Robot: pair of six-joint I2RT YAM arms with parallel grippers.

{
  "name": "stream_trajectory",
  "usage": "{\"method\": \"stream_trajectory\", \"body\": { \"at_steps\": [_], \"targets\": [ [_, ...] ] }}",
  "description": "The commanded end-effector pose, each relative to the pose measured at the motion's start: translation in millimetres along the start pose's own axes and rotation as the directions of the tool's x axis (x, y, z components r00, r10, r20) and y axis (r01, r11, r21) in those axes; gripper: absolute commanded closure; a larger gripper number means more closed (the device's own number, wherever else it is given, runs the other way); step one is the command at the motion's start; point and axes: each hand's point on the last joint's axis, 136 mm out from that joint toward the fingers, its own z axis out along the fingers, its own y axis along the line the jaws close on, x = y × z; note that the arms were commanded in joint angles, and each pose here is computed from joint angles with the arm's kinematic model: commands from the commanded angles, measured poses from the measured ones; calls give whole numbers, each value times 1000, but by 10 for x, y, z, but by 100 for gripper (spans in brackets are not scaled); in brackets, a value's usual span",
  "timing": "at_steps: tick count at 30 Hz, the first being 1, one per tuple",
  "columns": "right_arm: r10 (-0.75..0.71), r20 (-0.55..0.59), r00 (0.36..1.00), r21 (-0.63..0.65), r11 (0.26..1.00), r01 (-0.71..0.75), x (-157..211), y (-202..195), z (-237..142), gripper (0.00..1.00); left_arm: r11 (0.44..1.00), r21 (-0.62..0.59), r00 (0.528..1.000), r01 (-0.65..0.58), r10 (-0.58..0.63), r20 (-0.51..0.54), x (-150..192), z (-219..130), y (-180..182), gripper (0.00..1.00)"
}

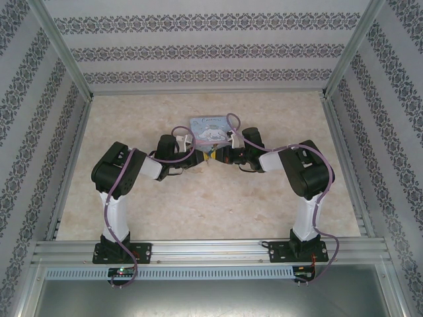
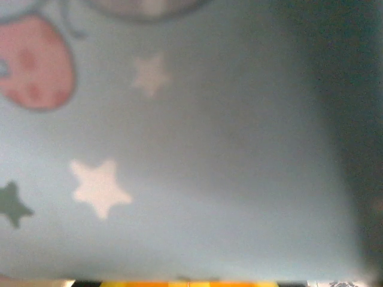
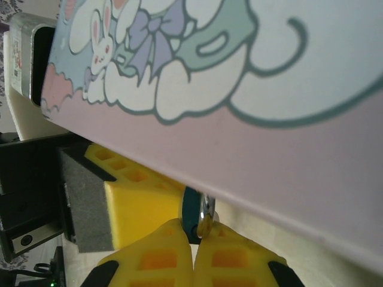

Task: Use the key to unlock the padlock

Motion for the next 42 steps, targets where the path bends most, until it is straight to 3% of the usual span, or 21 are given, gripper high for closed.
{"method": "stream_trajectory", "body": {
  "at_steps": [1, 9, 17, 25, 29, 38, 42],
  "targets": [
    [79, -107, 991, -25, 996, -82, 318, -33, 123, 100, 1000, 27, 995, -7, 10, -103, 310, 118, -110, 100],
    [99, -106, 989, 10, 995, -99, 360, -75, 158, 100, 996, -66, 996, -61, 56, -74, 340, 75, -145, 100],
    [113, -103, 988, 27, 994, -110, 369, -83, 198, 100, 972, -123, 979, -201, 197, -46, 385, 33, -431, 100],
    [120, -109, 987, 31, 993, -117, 384, -114, 216, 100, 962, -65, 964, -266, 264, -33, 424, -12, -767, 100],
    [113, -115, 987, 6, 994, -113, 383, -75, 208, 100, 963, -81, 966, -256, 253, -45, 446, -14, -726, 100],
    [84, -137, 987, -61, 994, -93, 377, 84, 175, 100, 982, -78, 984, -175, 173, -34, 446, 46, -535, 74],
    [81, -146, 986, -75, 993, -93, 387, 107, 168, 100, 990, -49, 991, -133, 132, -19, 431, 57, -491, 72]
  ]
}}
